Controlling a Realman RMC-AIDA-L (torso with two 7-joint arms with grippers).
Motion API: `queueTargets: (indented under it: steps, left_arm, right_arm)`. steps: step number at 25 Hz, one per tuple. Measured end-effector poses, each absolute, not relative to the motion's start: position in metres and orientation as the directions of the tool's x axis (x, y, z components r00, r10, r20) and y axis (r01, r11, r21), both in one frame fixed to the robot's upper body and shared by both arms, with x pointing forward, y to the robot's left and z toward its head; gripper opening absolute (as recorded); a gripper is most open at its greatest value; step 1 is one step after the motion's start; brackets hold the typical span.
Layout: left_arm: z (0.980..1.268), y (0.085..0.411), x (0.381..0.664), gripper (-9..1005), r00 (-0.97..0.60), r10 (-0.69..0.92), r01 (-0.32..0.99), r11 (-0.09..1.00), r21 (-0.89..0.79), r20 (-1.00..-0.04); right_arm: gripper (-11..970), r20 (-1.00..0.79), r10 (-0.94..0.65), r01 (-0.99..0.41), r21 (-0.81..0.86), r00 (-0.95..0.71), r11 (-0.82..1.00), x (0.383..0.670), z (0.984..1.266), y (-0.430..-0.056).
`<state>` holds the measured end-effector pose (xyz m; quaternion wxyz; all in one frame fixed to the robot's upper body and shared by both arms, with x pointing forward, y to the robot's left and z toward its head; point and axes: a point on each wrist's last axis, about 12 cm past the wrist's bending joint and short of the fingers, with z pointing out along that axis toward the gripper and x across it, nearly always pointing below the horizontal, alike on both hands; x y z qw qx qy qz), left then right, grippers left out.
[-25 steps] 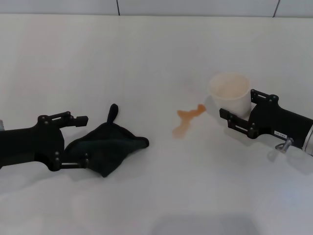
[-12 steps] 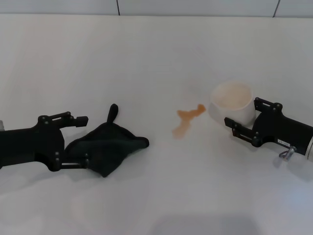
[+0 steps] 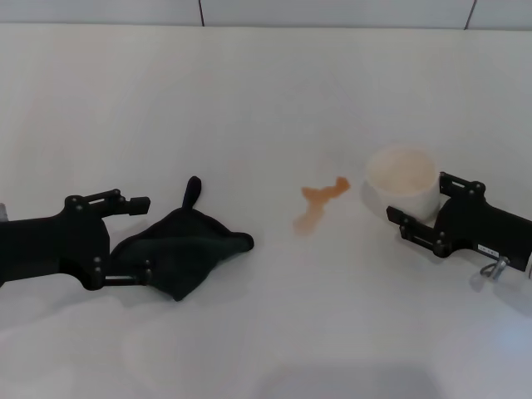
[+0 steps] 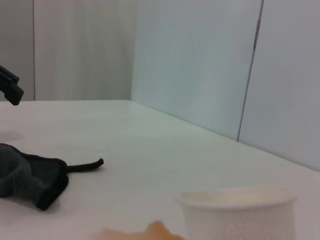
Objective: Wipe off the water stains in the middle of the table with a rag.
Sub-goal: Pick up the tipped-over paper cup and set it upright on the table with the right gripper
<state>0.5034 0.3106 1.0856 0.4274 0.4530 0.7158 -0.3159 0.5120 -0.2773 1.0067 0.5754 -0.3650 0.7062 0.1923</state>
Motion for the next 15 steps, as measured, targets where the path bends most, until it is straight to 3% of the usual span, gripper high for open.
queueTargets:
  steps: [15]
  left_arm:
    - [1.085, 0.311, 0.502, 875, -0.228, 0.373, 0.916, 0.394, -0.068, -0.899]
  right_arm:
    - [828, -0.957, -0.282, -0.722, -0.151, -0.063, 0.675, 0.503, 1.008, -0.29]
